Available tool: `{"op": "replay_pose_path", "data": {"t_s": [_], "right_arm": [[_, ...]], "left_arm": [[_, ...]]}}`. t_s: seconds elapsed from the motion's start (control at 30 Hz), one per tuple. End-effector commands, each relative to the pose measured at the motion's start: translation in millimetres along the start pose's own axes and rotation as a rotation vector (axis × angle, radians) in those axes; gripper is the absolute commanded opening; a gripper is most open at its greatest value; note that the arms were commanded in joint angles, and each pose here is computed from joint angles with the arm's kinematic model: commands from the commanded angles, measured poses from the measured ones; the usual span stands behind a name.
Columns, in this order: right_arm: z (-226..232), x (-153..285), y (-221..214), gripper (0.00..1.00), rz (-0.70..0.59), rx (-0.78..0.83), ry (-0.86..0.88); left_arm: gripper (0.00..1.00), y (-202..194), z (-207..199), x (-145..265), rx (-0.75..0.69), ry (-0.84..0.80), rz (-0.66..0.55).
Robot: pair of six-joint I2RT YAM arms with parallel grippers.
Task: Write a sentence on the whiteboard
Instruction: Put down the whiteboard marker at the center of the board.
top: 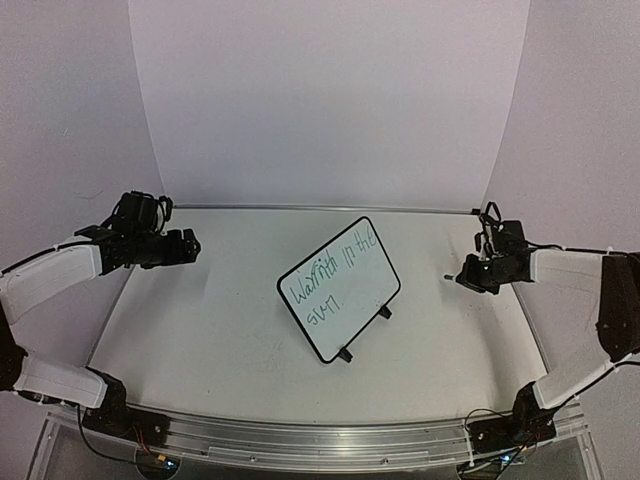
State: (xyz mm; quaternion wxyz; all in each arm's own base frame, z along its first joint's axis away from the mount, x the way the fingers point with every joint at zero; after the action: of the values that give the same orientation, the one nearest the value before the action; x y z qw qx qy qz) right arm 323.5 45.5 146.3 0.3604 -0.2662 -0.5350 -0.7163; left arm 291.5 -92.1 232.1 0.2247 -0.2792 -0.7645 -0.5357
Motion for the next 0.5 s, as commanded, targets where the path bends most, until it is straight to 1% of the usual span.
{"op": "replay_pose_path", "data": {"t_s": [0.0,0.1,0.17,0.23,0.47], "right_arm": [[-7.2,-6.4,1.7,0.02,-0.037,0.012,-0.043],[-10.5,-10.5,-3.3,0.11,-0.019,0.005,-0.058],[-12.3,-12.2,-6.0,0.22,-0.01,0.002,-0.07],[-13.5,-12.5,-8.1,0.31,-0.007,0.003,-0.079],[-15.8,-12.9,-9.9,0.5,0.003,0.011,-0.099]], "left_arm": [[0.88,12.2,2.8,7.2,0.019,0.024,-0.113],[0.88,13.3,4.9,7.4,0.022,0.041,-0.13],[0.89,13.4,7.6,8.0,0.031,0.061,-0.144],[0.89,13.8,9.3,8.9,0.035,0.075,-0.154],[0.9,11.3,13.9,7.5,0.04,0.106,-0.161]]}}
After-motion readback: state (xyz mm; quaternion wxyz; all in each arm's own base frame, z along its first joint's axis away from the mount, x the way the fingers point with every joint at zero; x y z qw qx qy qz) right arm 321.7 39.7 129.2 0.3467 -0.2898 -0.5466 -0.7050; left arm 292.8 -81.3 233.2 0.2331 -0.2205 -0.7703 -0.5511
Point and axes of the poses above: each gripper's point midway between its finger pads, its own x axis back along the fingers, its own z axis along the line the jaws close on, y = z × x, the point moved 8 cm from there along x, back along the fingers, and after that the axes turned 7 degrees about x, right-handed, at the moved point
